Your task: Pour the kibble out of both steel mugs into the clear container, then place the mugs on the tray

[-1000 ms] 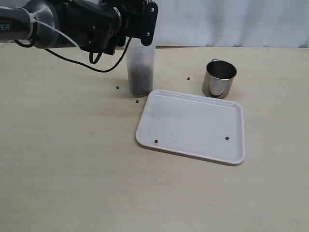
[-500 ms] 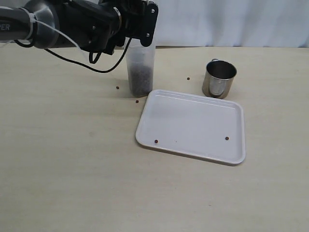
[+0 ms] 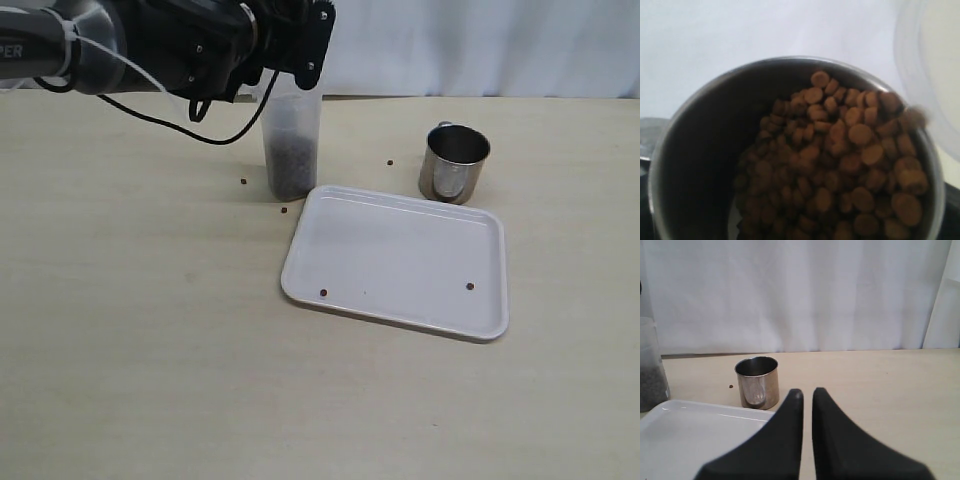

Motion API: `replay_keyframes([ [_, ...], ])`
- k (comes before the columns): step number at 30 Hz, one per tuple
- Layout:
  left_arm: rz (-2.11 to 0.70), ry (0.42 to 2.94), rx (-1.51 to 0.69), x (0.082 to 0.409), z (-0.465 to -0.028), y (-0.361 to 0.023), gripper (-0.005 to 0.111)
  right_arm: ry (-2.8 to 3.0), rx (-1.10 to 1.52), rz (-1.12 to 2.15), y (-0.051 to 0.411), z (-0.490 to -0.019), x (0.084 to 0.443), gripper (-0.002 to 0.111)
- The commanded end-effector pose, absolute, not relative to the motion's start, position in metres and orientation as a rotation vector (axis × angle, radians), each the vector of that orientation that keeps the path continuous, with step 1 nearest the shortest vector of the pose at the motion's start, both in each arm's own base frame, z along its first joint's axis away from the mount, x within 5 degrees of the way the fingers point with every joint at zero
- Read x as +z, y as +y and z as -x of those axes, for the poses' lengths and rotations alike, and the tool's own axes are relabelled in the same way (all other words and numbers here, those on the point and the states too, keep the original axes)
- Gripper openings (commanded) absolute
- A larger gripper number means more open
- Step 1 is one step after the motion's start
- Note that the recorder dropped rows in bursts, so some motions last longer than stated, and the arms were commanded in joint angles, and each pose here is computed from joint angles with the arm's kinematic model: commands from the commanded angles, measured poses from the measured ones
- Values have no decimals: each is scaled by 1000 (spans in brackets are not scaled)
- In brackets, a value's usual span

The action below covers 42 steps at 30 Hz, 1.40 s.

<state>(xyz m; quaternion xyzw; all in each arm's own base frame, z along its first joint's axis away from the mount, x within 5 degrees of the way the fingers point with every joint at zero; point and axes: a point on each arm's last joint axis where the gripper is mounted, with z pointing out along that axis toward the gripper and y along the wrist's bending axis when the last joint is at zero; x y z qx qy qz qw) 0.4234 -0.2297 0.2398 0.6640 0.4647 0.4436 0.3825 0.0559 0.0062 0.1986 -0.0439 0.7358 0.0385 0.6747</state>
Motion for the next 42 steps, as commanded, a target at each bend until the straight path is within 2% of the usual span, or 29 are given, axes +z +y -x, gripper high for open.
replay_keyframes([
  [1,-1689,1162,1177,246,-424,-230,0,1658,89,102,6,-56,197,5],
  [31,-1780,1091,1286,243,-425,-228,0,1658,89,102,6,-56,197,5],
  [42,-1788,1067,1320,244,-418,-238,0,1658,89,102,6,-56,197,5],
])
